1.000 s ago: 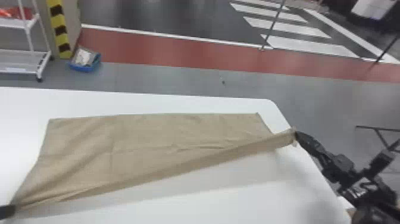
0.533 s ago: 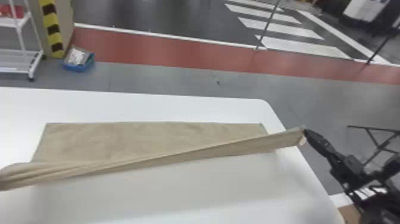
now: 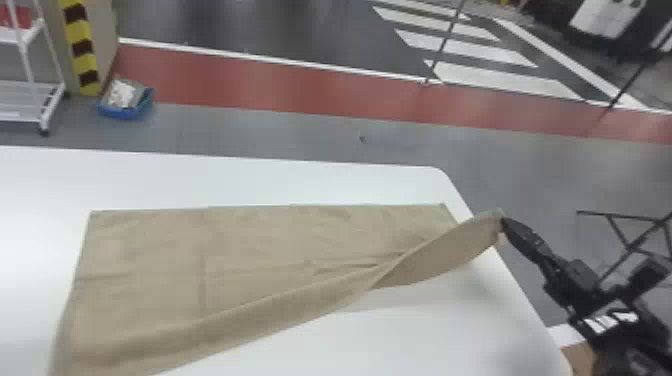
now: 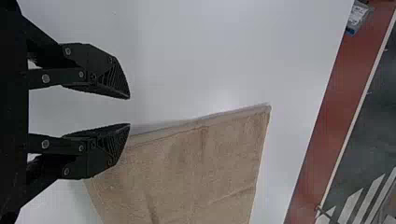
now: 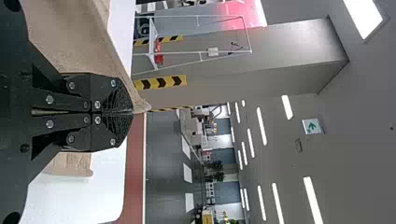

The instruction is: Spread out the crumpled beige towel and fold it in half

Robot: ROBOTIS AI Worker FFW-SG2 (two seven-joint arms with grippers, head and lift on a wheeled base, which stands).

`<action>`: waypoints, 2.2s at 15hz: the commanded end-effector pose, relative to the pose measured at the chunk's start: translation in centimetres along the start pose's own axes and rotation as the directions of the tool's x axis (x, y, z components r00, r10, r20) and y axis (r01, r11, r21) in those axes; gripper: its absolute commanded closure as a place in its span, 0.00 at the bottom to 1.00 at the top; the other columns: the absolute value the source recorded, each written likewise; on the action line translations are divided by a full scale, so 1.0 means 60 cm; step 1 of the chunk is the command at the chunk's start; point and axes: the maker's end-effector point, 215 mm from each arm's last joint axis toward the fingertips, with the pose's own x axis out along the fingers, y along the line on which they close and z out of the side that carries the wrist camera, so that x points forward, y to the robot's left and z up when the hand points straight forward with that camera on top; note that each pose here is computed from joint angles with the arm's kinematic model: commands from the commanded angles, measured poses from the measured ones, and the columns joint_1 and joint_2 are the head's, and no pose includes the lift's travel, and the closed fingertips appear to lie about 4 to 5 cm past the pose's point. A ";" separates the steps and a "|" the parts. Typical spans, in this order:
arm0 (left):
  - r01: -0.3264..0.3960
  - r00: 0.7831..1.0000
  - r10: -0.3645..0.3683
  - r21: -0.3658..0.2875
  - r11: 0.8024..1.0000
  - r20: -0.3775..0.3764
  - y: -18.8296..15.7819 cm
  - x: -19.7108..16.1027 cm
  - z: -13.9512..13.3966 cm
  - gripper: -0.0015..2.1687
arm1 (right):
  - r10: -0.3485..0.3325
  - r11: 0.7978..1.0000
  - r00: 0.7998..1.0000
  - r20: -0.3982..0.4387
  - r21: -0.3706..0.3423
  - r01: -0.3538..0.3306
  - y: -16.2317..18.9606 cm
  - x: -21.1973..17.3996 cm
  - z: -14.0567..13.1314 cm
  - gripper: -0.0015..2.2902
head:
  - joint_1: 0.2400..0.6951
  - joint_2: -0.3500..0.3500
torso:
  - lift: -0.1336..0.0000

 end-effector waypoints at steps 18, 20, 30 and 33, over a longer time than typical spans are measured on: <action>0.193 0.721 -0.577 0.687 0.700 0.385 -0.082 -0.092 -0.021 0.13 | -0.018 0.995 1.000 0.024 0.095 0.016 0.003 0.006 -0.015 0.69 | 1.00 0.00 | 0.07; 0.211 0.753 -0.562 0.684 0.698 0.341 -0.101 -0.072 -0.038 0.13 | -0.019 0.995 1.000 0.023 0.097 0.017 0.003 0.006 -0.016 0.69 | 1.00 0.00 | 0.07; 0.142 0.898 -0.371 0.639 0.756 0.238 -0.130 0.015 -0.072 0.15 | -0.046 0.993 0.998 0.031 0.105 0.043 -0.010 -0.017 -0.015 0.69 | 1.00 0.00 | 0.07; 0.132 0.915 -0.348 0.662 0.738 0.206 -0.129 0.036 -0.094 0.15 | -0.048 0.993 0.998 0.035 0.107 0.044 -0.010 -0.016 -0.014 0.69 | 1.00 0.00 | 0.07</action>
